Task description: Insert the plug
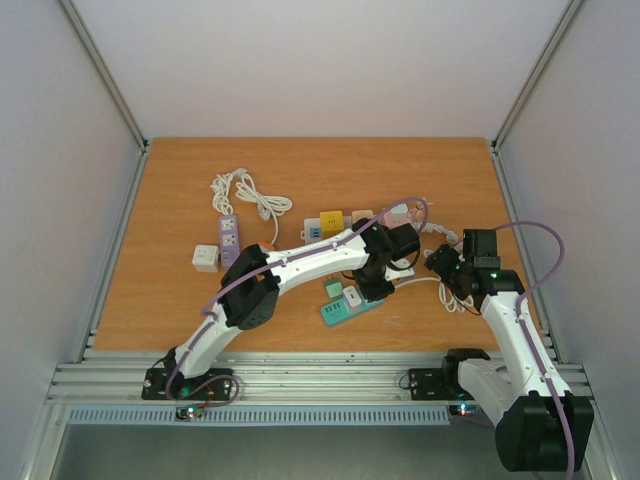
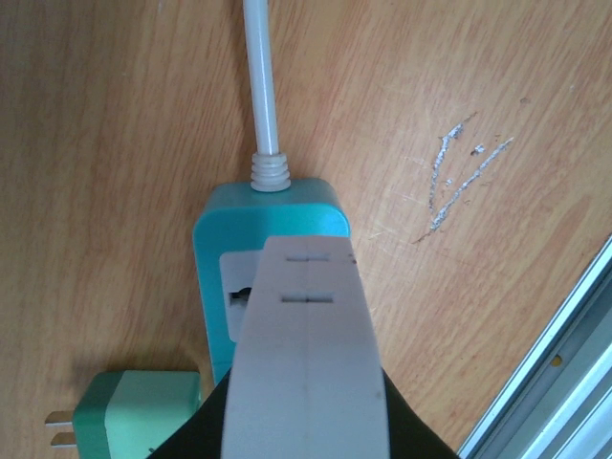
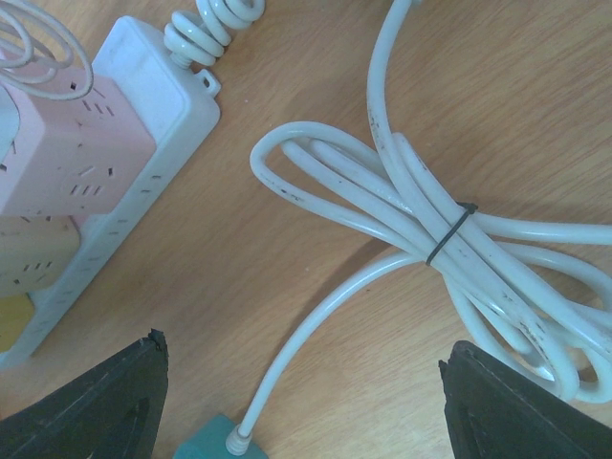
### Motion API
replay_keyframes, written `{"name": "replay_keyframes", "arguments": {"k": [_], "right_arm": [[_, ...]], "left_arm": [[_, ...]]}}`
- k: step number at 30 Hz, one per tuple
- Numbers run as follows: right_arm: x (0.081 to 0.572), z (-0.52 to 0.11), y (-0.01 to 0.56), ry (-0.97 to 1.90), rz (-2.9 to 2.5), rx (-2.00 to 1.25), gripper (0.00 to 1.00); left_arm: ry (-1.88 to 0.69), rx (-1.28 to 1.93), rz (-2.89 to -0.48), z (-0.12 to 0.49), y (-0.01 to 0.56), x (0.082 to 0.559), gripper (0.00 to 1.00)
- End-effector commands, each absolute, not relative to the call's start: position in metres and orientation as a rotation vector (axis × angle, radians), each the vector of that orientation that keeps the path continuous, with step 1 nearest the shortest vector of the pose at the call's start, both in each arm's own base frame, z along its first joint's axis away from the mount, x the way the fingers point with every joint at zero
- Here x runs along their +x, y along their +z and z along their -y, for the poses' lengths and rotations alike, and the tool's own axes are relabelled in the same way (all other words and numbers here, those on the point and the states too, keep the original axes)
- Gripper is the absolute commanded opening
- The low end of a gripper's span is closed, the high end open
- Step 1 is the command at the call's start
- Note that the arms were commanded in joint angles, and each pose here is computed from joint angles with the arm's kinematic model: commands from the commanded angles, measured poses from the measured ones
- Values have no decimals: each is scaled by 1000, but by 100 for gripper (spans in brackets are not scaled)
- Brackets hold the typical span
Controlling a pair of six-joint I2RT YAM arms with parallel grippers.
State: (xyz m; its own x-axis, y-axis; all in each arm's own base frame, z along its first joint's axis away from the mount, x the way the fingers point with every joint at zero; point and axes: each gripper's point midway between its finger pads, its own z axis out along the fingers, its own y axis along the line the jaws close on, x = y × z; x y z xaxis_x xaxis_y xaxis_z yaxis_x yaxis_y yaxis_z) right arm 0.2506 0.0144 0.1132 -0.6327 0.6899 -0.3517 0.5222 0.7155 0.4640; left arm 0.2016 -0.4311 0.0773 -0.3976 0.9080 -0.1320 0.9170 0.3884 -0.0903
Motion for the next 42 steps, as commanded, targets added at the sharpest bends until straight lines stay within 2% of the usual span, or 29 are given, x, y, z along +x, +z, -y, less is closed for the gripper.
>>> {"name": "replay_keyframes", "arguments": {"k": [1,15,34,38,42], "right_arm": [[247,-9,111,408,-2400,957,79],[247,-6,111,383,-2398,951,80],[246,-3,110,364,-2396,955,80],[246,-3,110,361,-2396,956,80],[246,-2,110,357,-2397,955,80]], "left_arm": [[-206,1720,-2546,434,76,202,0],[-257,1724,-2601,434,58,192,0],[-172,1682,-2642,426,33,196,1],[-136,1662,-2638,424,32,200,12],[-163,1630,-2645,428,45,201,33]]}}
